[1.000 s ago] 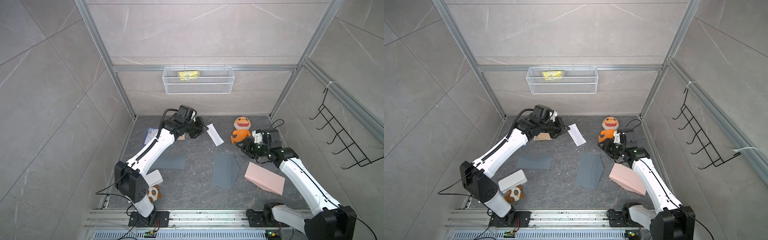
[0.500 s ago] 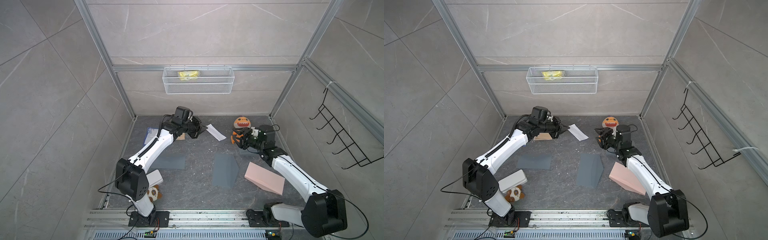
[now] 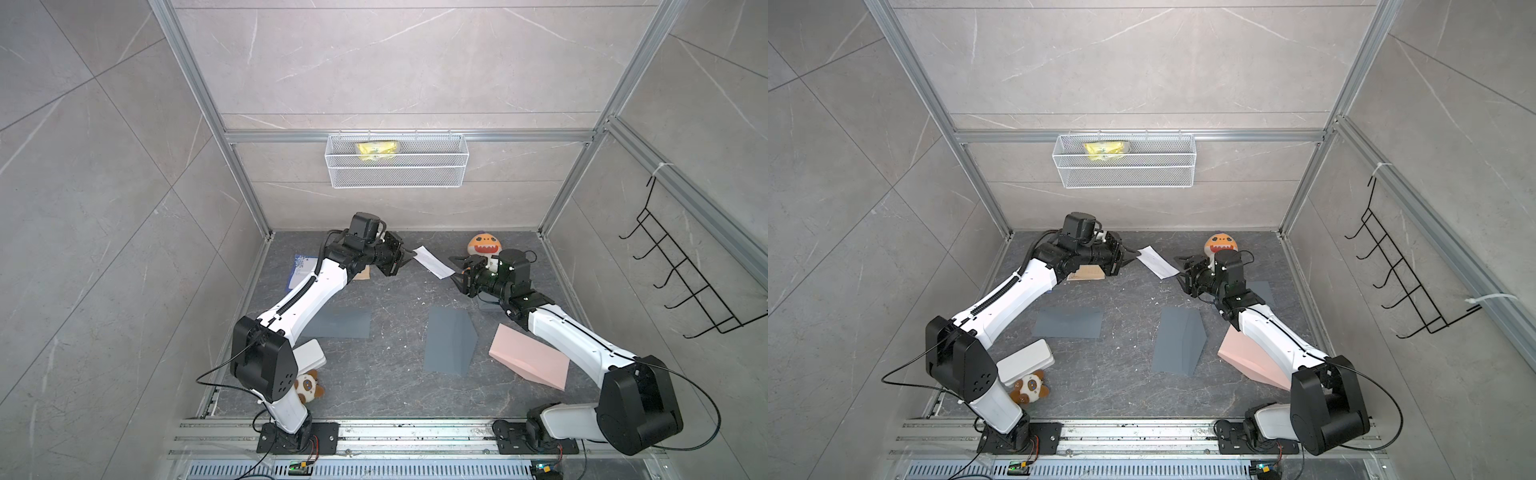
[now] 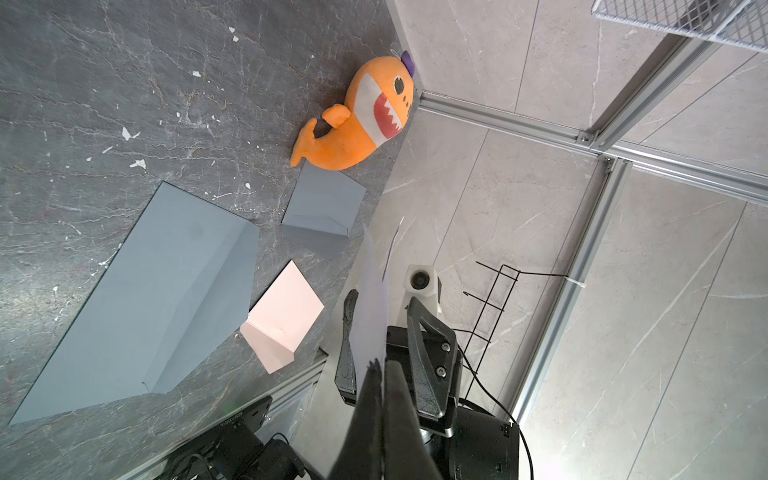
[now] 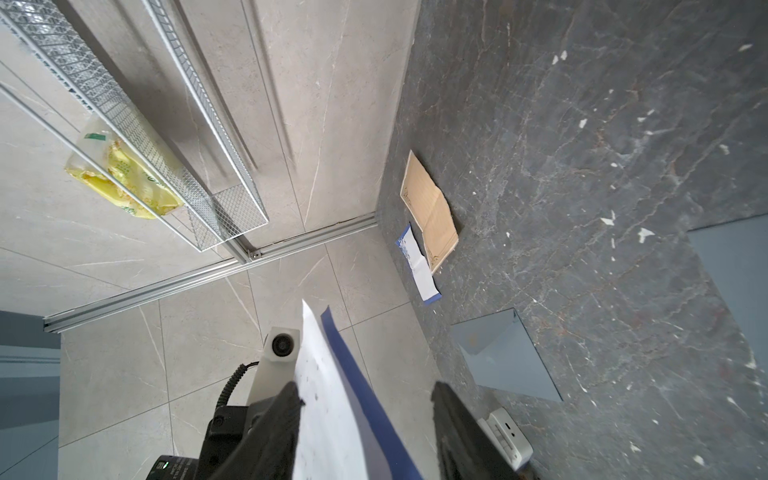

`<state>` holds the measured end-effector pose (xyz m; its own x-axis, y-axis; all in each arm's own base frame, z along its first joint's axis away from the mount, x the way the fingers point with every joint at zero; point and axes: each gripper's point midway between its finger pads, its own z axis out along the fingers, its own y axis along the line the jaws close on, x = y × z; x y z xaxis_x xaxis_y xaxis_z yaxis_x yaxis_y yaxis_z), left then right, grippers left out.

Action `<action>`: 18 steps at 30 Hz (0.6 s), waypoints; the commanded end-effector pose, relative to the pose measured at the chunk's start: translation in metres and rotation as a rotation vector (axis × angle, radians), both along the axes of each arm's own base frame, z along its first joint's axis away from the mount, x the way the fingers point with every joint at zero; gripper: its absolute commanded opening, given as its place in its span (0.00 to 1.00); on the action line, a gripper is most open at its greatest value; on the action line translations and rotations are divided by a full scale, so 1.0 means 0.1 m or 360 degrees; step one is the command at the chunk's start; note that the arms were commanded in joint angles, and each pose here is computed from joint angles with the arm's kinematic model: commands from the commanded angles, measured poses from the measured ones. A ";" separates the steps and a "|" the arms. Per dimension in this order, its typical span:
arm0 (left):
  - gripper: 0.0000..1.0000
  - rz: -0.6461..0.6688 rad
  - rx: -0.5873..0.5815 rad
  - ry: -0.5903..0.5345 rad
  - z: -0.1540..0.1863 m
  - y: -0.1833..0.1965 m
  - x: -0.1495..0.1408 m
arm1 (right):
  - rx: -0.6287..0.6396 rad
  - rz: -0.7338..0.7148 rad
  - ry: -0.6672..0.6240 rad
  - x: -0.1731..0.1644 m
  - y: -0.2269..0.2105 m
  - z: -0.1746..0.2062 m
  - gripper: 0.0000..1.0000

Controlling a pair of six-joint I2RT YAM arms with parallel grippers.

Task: Take the letter paper out of the envelope
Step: Unfold the letter paper.

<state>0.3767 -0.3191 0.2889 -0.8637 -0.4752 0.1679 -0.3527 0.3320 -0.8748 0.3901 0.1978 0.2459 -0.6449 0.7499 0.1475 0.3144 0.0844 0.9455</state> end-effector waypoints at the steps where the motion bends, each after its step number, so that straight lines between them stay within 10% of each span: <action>1: 0.00 -0.0047 -0.0047 -0.0025 0.10 -0.06 -0.02 | -0.0022 0.0001 -0.0080 0.04 0.02 0.19 0.52; 18: 0.00 -0.0066 -0.0042 -0.0025 0.08 -0.09 0.01 | 0.0105 0.0028 -0.0075 0.01 0.16 0.29 0.50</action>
<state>0.3771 -0.3206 0.2801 -0.8627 -0.4712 0.1834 -0.3707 0.3427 -0.8632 0.3878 0.2094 0.2584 -0.6632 0.7320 0.1557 0.2965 0.0659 0.9528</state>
